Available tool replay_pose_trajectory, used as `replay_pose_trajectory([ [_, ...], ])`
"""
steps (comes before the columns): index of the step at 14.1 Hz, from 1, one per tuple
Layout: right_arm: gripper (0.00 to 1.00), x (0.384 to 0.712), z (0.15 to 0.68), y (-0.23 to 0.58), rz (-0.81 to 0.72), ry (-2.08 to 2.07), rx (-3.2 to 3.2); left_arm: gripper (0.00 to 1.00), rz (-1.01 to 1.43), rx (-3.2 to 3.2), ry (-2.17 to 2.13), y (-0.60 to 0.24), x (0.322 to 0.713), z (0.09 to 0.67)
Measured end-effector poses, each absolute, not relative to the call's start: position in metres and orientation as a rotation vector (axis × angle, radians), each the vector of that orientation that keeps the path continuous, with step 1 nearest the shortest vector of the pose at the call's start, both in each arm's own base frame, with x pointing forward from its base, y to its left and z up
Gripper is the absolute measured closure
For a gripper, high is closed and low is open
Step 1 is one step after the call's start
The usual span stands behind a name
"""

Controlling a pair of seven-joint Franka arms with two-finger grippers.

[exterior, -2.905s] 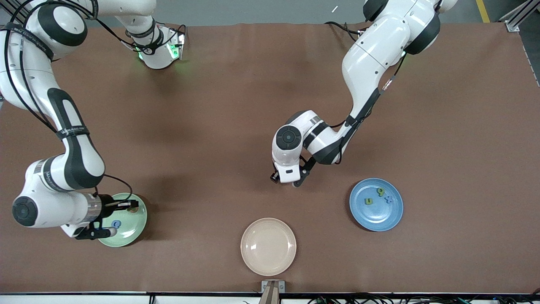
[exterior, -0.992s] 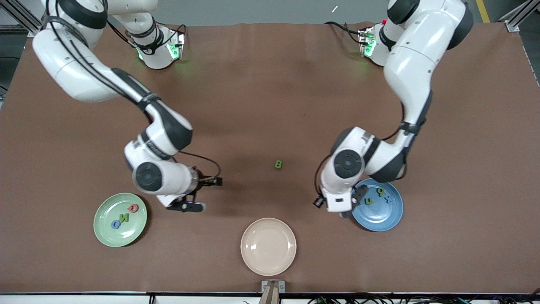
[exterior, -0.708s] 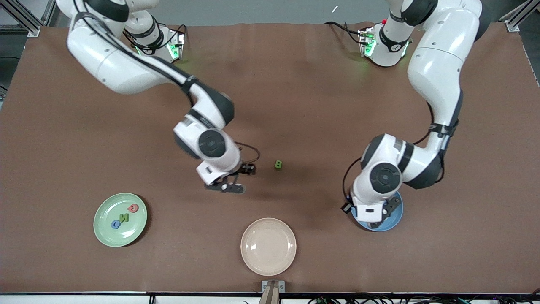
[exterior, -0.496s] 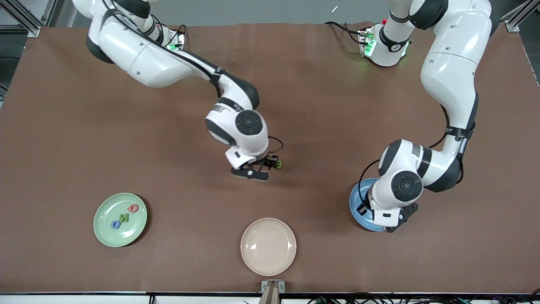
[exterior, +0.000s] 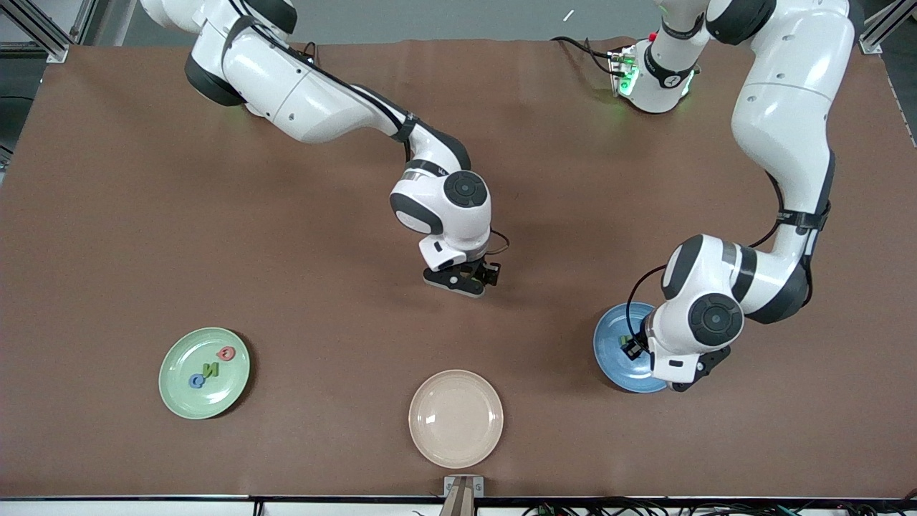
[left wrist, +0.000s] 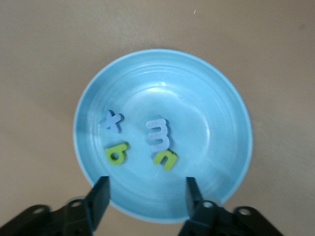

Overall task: Sort upper and lower case letters into plates
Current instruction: 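Release the m on the blue plate while the right gripper grasps green B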

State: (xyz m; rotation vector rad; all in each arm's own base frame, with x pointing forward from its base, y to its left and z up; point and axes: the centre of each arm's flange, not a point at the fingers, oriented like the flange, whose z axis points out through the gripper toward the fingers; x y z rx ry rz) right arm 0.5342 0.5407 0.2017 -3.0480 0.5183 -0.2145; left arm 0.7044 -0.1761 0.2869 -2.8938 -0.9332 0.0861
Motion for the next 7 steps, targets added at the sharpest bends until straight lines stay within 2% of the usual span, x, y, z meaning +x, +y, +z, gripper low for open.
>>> replay_pose_trajectory([
  [2, 0.18, 0.532, 0.188, 0.542, -0.212, 0.535, -3.04, 0.04, 0.003, -2.936, -0.874, -0.185, 0.701, 0.346],
  [3, 0.23, 0.529, 0.183, 0.544, -0.215, 0.542, -3.045, 0.0, -0.045, -2.953, -0.843, -0.188, 0.697, 0.38],
  [4, 0.23, 0.527, 0.181, 0.546, -0.218, 0.543, -3.048, 0.0, -0.096, -2.967, -0.814, -0.189, 0.693, 0.412],
  [5, 0.29, 0.525, 0.181, 0.548, -0.219, 0.548, -3.047, 0.0, -0.153, -2.977, -0.792, -0.188, 0.687, 0.445],
  [7, 0.51, 0.522, 0.181, 0.551, -0.219, 0.576, -3.04, 0.0, -0.22, -2.979, -0.753, -0.186, 0.673, 0.496],
])
